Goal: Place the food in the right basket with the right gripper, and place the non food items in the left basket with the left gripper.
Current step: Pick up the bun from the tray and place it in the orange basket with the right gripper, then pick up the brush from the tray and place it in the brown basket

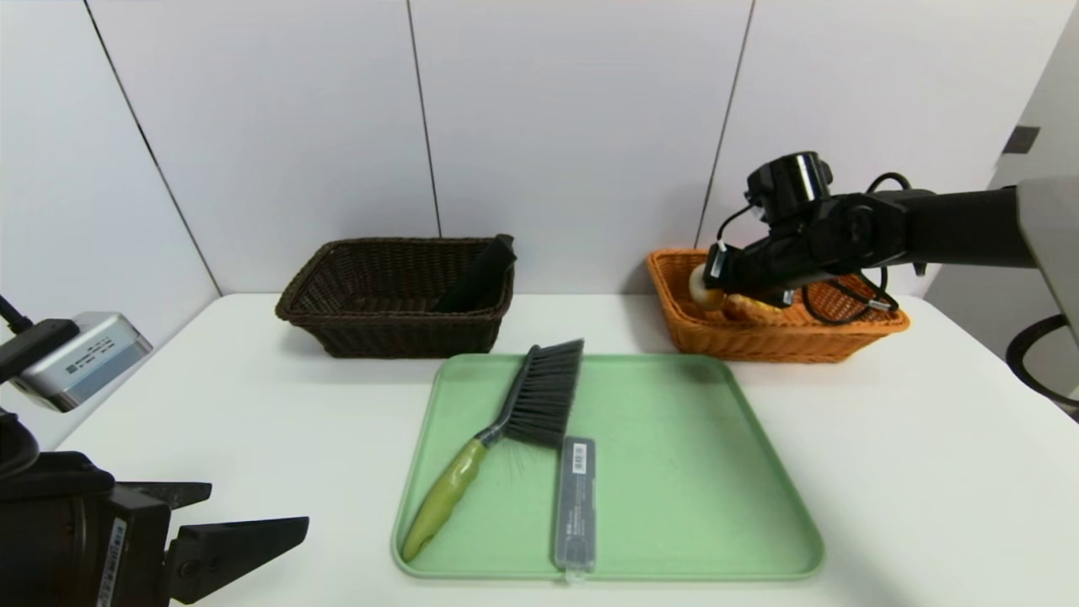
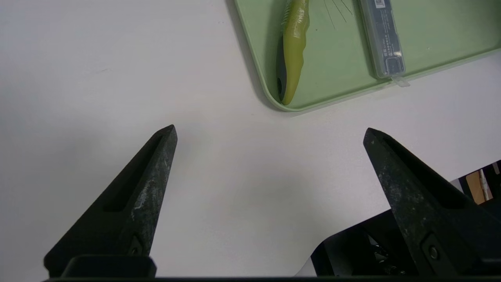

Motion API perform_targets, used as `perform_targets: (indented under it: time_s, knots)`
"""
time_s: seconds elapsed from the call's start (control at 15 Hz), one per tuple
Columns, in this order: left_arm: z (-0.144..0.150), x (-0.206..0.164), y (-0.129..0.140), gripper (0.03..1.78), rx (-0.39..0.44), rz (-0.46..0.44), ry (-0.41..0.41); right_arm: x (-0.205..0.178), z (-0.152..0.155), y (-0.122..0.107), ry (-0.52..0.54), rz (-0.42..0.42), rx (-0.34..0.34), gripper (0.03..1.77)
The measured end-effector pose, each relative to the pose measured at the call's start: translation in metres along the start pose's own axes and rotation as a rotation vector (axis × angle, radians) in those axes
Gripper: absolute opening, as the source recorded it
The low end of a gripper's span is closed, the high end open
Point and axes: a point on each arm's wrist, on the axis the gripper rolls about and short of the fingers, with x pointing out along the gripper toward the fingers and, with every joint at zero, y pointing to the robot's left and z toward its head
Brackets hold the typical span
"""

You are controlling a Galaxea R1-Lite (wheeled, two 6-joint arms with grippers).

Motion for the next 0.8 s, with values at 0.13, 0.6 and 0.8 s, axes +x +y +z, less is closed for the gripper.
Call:
perform_targets:
  time_s: [0.13, 0.6, 0.8]
  knots:
    - [-0.001, 0.000, 0.000, 1.69, 0.000, 0.001, 0.003, 0.005, -0.002, -0.001, 0.009, -0.005, 0.000, 0.70]
    - [-0.001, 0.000, 0.001, 1.69, -0.001, 0.002, 0.001, -0.026, 0.014, 0.010, -0.061, 0.021, -0.004, 1.30]
    - [0.000, -0.001, 0.000, 1.69, -0.003, 0.000, -0.007, -0.058, 0.028, 0.015, -0.130, 0.052, -0.002, 1.43]
